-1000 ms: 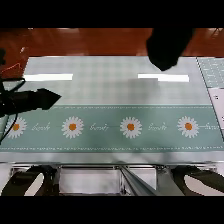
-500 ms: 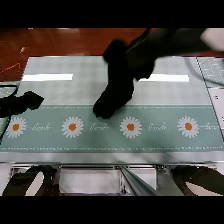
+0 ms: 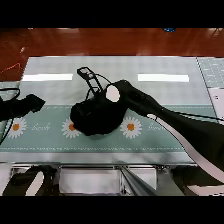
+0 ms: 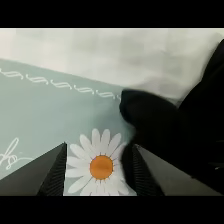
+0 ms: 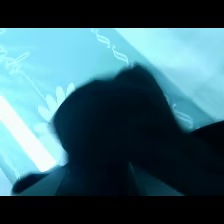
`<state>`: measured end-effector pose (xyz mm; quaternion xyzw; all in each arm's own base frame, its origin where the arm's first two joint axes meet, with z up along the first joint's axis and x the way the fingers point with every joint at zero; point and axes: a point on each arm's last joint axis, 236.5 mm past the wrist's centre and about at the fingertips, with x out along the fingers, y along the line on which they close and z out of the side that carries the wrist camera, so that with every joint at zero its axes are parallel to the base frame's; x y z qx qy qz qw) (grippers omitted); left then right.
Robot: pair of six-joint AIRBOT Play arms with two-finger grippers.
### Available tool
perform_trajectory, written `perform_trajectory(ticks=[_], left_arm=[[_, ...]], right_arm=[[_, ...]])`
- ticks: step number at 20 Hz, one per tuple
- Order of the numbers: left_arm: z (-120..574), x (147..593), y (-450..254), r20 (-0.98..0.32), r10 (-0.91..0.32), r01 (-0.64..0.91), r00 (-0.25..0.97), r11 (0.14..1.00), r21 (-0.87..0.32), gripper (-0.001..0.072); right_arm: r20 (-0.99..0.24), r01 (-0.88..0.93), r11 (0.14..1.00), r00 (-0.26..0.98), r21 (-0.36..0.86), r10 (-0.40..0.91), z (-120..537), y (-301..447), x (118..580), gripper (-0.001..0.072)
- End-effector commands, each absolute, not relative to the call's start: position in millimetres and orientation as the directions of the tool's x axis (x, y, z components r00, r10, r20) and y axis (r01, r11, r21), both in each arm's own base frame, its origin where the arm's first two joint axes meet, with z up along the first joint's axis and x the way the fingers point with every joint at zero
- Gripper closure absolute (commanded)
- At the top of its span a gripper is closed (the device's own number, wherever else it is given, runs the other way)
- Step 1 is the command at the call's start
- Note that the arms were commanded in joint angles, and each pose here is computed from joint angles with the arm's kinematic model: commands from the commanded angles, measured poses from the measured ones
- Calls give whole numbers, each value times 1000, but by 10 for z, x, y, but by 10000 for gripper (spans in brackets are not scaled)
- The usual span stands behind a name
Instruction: Fold the shirts.
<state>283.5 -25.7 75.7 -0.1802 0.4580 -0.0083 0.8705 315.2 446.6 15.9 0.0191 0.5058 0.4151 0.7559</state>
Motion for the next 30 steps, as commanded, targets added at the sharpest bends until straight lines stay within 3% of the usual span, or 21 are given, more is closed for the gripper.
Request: perform_trajectory(ticks=[1, 3, 5, 7, 10, 12, 13, 18, 22, 23, 24, 30], left_arm=[[538, 2725, -273, -828, -188, -140, 529, 943, -303, 200], [446, 2619, -255, -856, -186, -122, 483, 953, -276, 200], [400, 2498, -173, -881, -179, -174, 438, 945, -279, 200], [323, 2411, -220, -888, -226, -214, 399, 919, -330, 200], [157, 2317, -946, -781, -539, -144, 316, 786, -601, 200], [37, 2250, -1321, -694, -674, -13, 253, 715, -699, 200], [-45, 2270, -1385, -690, -682, 23, 243, 715, -699, 200], [-503, 2580, -1634, -745, -614, 119, 260, 786, -607, 200], [-709, 2584, -2039, -774, -611, 204, 167, 789, -579, 210], [-717, 2601, -2035, -788, -599, 233, 139, 794, -562, 405], [-707, 2620, -1961, -812, -573, 276, 114, 803, -528, 682], [-458, 2727, -1564, -821, -566, 236, 75, 810, -536, 683]], right_arm=[[-728, -509, 703, 197, 496, 657, 366, 4118, 3504, 305], [-718, -454, 763, 315, 461, 621, 831, 3350, 3944, 306], [-778, -331, 887, 442, 321, 446, 1089, 2164, 4253, 306], [-846, -113, 973, 480, 204, 233, 1062, 1010, 4230, 307], [-907, 130, 977, 409, 170, 104, 595, 127, 3808, 307], [-929, 172, 967, 351, 188, 118, 222, 52, 3477, 307], [-933, 167, 966, 333, 199, 135, 72, 101, 3343, 307], [-903, 154, 926, 323, 344, 282, -294, 609, 3130, 307], [-865, 80, 905, 341, 417, 368, -342, 1122, 3192, 307], [-858, 73, 898, 338, 434, 387, -381, 1240, 3214, 307], [-850, 80, 885, 329, 458, 411, -430, 1356, 3229, 307], [-746, 124, 756, 323, 643, 582, -585, 2041, 3448, 307]])
